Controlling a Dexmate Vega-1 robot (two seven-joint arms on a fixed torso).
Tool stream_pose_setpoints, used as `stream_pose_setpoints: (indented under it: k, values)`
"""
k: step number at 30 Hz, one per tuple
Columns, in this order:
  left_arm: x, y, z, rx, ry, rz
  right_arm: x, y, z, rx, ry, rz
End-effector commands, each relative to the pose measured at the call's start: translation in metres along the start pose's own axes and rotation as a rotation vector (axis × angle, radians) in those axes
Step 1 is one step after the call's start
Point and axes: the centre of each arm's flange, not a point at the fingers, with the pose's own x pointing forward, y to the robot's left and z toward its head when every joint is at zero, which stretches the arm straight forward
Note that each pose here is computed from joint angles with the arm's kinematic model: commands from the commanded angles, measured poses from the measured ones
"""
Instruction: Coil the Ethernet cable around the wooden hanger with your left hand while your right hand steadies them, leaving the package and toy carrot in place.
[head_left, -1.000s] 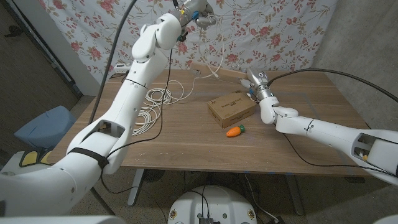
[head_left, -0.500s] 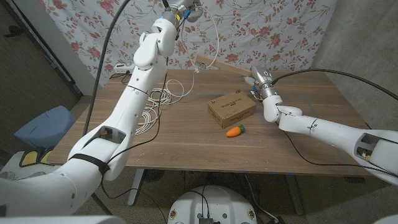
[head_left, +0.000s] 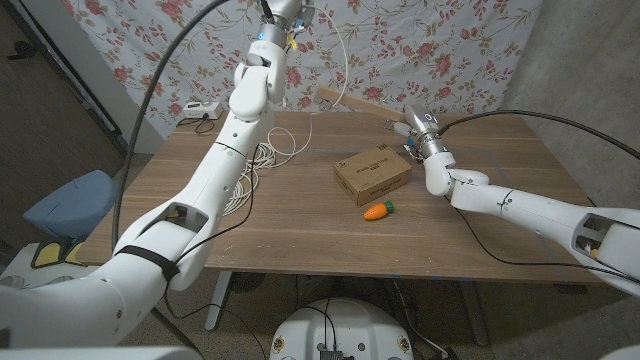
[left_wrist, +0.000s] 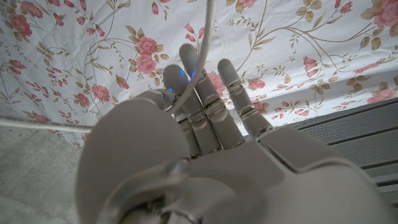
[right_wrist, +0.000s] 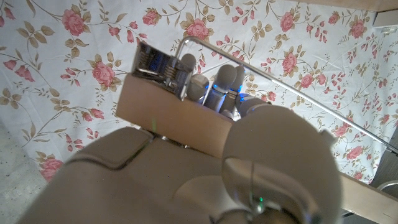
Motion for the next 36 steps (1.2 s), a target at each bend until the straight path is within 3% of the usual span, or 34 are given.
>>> stream_pose_setpoints:
  k: [1,10,17,24,28,36]
  values:
    - [-0.007,-0.028,0.013,0.137,-0.058,-0.063,0.005,-0.018,-0.004,0.204,0.016,-0.047]
    - [-0.017,-0.047,0.013,0.087,-0.062,-0.119,0.012,-0.028,-0.013,0.278,0.031,-0.05]
    - [-0.026,-0.051,0.012,0.116,-0.056,-0.146,0.016,-0.026,-0.029,0.301,0.084,-0.042]
    - [-0.036,-0.059,0.017,0.113,-0.068,-0.19,0.019,-0.033,-0.031,0.328,0.098,-0.053]
    - [-0.043,-0.065,0.022,0.118,-0.086,-0.223,0.02,-0.039,-0.03,0.333,0.076,-0.068]
    - [-0.045,-0.068,0.024,0.092,-0.092,-0.262,0.016,-0.044,-0.014,0.33,-0.054,0.007]
